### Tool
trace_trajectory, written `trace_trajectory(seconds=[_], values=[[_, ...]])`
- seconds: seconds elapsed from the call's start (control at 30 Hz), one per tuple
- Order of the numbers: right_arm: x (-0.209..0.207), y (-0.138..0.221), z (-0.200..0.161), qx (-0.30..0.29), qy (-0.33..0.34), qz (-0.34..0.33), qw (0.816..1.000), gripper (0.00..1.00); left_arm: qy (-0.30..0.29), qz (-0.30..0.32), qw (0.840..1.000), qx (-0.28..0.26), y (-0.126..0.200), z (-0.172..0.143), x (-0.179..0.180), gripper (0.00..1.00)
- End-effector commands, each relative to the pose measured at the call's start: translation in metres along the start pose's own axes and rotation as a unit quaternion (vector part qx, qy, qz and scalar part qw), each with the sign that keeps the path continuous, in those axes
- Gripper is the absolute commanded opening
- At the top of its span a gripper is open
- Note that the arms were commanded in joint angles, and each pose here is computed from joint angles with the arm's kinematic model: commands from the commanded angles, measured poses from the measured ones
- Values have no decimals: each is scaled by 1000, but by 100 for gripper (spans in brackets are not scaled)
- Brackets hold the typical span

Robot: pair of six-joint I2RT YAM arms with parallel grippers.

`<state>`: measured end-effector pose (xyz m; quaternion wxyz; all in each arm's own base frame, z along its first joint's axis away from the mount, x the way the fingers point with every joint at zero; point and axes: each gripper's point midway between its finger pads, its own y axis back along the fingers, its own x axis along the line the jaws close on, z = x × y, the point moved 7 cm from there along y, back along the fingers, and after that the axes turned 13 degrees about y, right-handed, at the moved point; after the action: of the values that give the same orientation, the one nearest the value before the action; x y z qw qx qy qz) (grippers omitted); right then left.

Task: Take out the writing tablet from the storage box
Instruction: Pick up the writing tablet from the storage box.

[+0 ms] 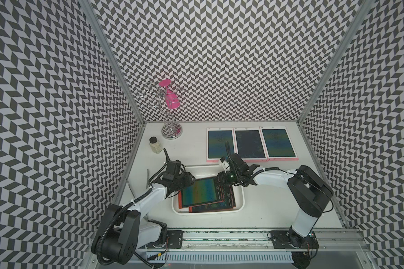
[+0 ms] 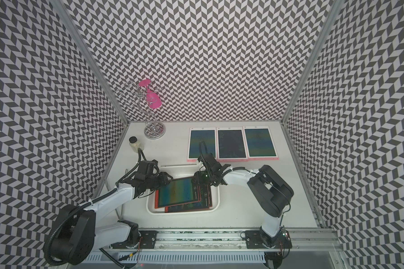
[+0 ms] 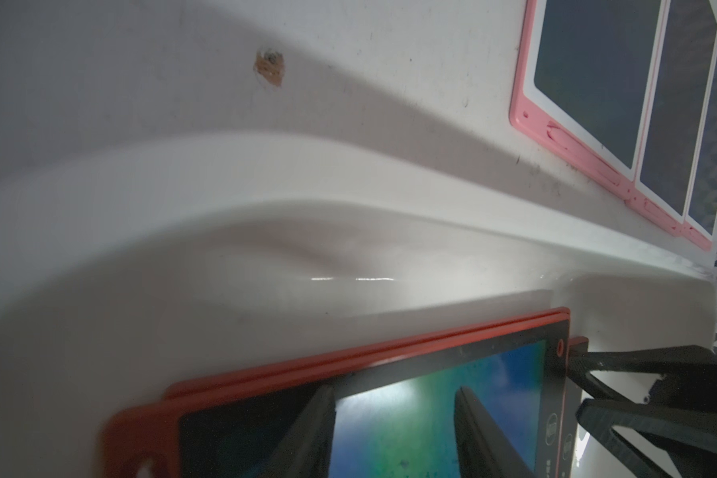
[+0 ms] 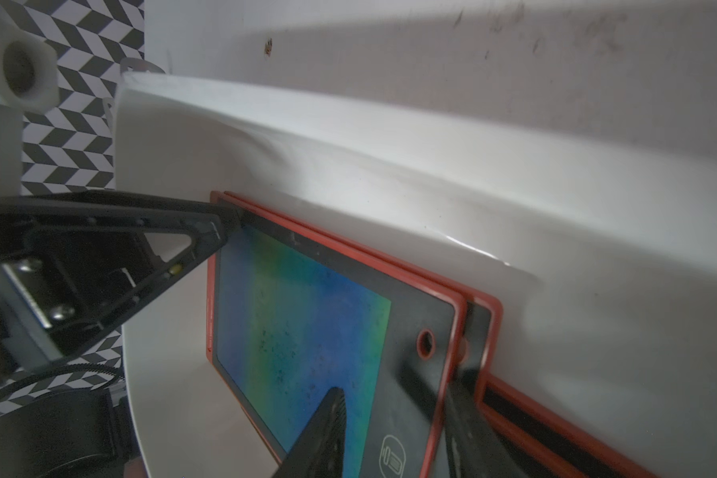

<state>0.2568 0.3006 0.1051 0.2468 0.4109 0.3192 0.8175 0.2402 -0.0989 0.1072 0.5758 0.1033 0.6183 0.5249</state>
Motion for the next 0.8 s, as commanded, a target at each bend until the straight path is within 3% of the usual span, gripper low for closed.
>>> trace_trajectory(seconds=[0.0,0.77], values=[[-2,-5,8,-10,13,-5,1000,40,9,15,1000,15,-4,-8,9,49],[-18,-18,42,-17,29,1,999,38,12,3,1000,22,-12,-7,8,48]])
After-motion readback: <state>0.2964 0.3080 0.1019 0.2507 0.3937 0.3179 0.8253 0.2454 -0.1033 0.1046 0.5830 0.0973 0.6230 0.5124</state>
